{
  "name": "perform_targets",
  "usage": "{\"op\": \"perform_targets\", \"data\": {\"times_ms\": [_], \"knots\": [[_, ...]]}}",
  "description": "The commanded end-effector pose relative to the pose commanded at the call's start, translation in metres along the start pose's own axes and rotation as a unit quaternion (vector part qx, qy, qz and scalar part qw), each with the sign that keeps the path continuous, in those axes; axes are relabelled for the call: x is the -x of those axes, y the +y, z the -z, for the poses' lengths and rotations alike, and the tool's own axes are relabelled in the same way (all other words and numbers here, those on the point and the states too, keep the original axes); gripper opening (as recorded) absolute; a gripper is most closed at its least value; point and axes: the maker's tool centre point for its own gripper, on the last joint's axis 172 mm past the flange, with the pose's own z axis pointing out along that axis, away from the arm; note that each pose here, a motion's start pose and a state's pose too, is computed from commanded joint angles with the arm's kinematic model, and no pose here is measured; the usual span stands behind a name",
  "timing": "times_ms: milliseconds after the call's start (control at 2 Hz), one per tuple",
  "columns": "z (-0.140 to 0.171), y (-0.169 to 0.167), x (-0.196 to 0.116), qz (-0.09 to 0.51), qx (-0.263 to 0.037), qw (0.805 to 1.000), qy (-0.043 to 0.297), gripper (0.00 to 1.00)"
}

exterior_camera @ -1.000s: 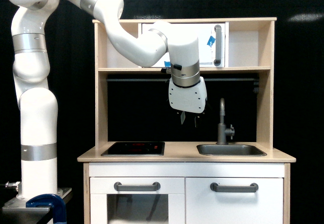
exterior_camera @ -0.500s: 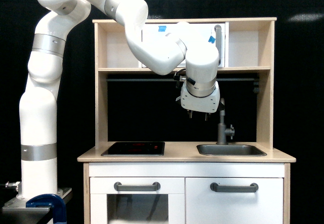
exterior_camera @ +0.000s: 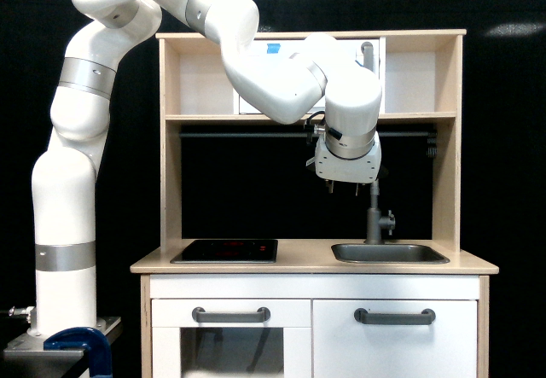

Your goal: Open the oven door

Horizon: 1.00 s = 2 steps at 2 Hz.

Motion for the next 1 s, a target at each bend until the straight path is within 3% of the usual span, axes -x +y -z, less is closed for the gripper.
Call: {"op": "perform_targets", "data": {"times_ms": [500,1000], "knots": [[0.0037,0.0059,-0.0149,0.019,-0.038,0.999,-0.004,1.00],[0.0063,0.0030,-0.0211,0.021,-0.039,0.999,0.004,1.00]]}}
